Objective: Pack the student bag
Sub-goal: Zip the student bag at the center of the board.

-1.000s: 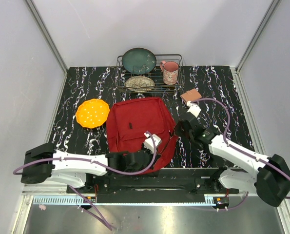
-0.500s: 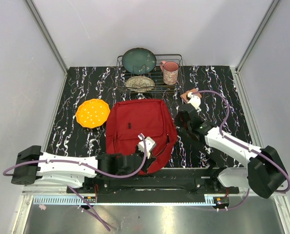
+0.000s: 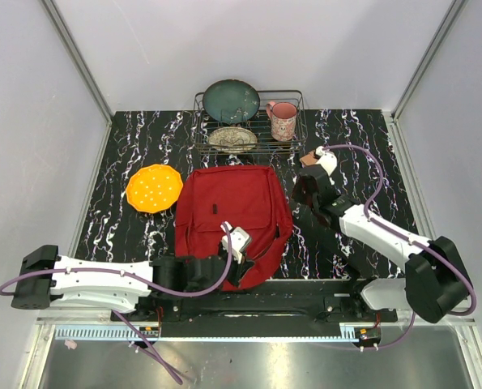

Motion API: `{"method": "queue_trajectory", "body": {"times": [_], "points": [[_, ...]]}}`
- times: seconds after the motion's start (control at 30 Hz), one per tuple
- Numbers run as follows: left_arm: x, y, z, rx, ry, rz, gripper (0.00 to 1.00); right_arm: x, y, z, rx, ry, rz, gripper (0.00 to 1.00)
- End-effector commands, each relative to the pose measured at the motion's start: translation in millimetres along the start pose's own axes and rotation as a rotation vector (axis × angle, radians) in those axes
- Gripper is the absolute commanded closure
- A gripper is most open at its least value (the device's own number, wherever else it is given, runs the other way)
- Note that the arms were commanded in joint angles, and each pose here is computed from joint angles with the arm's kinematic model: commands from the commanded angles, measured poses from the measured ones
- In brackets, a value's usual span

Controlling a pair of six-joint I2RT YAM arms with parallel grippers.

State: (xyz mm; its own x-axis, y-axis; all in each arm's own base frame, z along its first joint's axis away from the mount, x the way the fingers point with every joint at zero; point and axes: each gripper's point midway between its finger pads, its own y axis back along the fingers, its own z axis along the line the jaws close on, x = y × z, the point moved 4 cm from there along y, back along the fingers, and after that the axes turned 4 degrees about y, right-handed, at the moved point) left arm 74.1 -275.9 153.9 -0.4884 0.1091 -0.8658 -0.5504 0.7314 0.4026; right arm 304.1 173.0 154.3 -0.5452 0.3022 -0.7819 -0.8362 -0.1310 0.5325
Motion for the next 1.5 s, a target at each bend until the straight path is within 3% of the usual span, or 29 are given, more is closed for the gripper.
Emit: {"method": "queue_trajectory", "body": {"times": [0.0, 0.67, 1.0, 1.13, 1.17, 1.23, 1.27, 1.37, 1.47], "points": [[-26, 2, -14, 0.048, 0.029, -0.094, 1.0, -32, -5, 3, -0.01, -0.027, -0.078, 1.0], [-24, 3, -13, 0.04, 0.05, -0.088, 1.0, -46, -15, -16, -0.039, -0.062, -0.054, 1.0], [-19, -4, -13, 0.021, 0.062, -0.076, 1.0, -34, 20, -8, -0.183, -0.051, 0.009, 0.99], [-17, -9, -18, 0.033, 0.035, -0.057, 1.0, -34, 43, -9, -0.226, -0.03, -0.01, 0.84], [-15, -10, -17, 0.031, 0.028, -0.054, 1.0, -31, 47, -7, -0.25, -0.044, 0.006, 0.67], [-10, -15, -19, 0.046, 0.013, -0.032, 1.0, -23, 55, -5, -0.28, -0.062, 0.056, 0.58], [-7, -17, -22, 0.067, 0.005, -0.012, 0.96, -13, 58, -4, -0.303, -0.093, 0.103, 0.45], [8, -30, -25, 0.073, -0.012, 0.062, 0.8, 14, 65, -1, -0.364, -0.147, 0.221, 0.41], [25, -43, -35, 0.114, -0.014, 0.126, 0.78, 44, 70, -2, -0.41, -0.206, 0.346, 0.41]]}}
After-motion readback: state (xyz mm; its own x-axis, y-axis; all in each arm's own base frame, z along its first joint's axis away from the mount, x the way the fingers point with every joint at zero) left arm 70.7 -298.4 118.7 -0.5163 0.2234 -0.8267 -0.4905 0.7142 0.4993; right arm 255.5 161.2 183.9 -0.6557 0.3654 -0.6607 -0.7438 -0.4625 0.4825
